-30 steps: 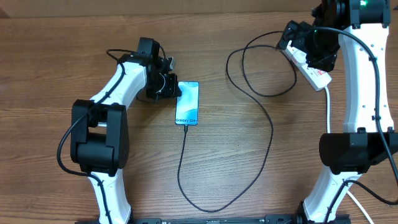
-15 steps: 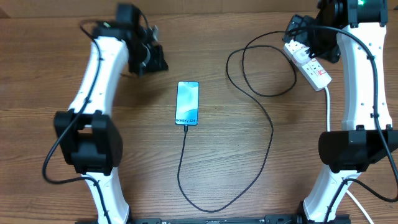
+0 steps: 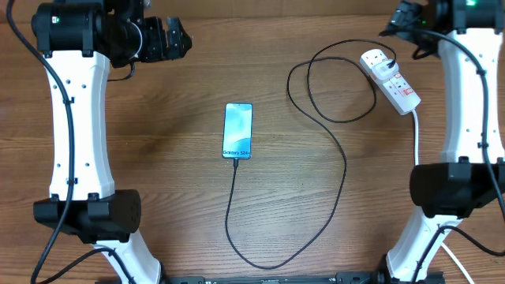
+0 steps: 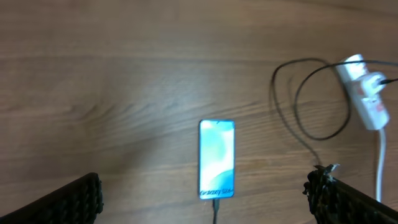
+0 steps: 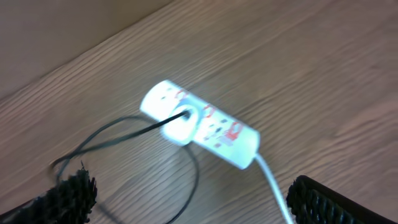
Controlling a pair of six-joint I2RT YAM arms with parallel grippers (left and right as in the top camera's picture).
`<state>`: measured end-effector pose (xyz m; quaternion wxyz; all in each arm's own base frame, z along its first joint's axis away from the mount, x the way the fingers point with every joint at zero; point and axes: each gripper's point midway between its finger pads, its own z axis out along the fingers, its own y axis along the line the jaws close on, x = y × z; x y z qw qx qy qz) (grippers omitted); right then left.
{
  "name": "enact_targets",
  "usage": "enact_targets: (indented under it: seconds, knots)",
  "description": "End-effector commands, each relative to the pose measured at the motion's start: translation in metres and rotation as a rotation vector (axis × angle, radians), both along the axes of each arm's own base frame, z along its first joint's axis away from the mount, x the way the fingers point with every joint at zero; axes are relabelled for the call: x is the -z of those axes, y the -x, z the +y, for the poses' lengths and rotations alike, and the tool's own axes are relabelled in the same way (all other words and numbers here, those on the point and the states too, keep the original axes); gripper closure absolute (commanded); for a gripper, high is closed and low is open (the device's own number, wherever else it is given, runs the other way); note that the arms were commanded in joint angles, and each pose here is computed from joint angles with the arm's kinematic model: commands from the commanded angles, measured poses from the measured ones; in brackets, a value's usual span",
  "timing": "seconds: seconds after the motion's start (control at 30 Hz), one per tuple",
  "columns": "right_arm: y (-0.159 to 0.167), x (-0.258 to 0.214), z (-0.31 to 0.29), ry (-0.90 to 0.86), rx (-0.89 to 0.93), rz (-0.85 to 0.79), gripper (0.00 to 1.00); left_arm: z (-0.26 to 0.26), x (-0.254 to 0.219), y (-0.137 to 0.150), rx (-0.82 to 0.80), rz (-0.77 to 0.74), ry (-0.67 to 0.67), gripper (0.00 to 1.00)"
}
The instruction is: Plug charger to phone and switch on socket
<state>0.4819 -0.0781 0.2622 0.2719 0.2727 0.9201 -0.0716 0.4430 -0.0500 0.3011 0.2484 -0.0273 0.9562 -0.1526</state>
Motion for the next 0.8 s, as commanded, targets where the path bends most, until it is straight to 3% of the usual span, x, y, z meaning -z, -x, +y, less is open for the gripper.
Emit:
enact_targets:
  seconds: [0.0,0.23,0.77]
  knots:
    - [0.000,0.017,-0.039,0.020,0.082,0.033,0.00,0.009,0.006,-0.002,-0.014,0.007,-0.054,0.00]
    - [-0.005,0.035,-0.084,0.023,0.158,0.037,0.00,0.009,0.006,-0.002,-0.014,0.007,-0.054,0.00]
    - [-0.035,0.137,-0.093,-0.032,-0.003,0.177,0.00,0.008,0.006,-0.002,-0.013,0.007,-0.054,0.00]
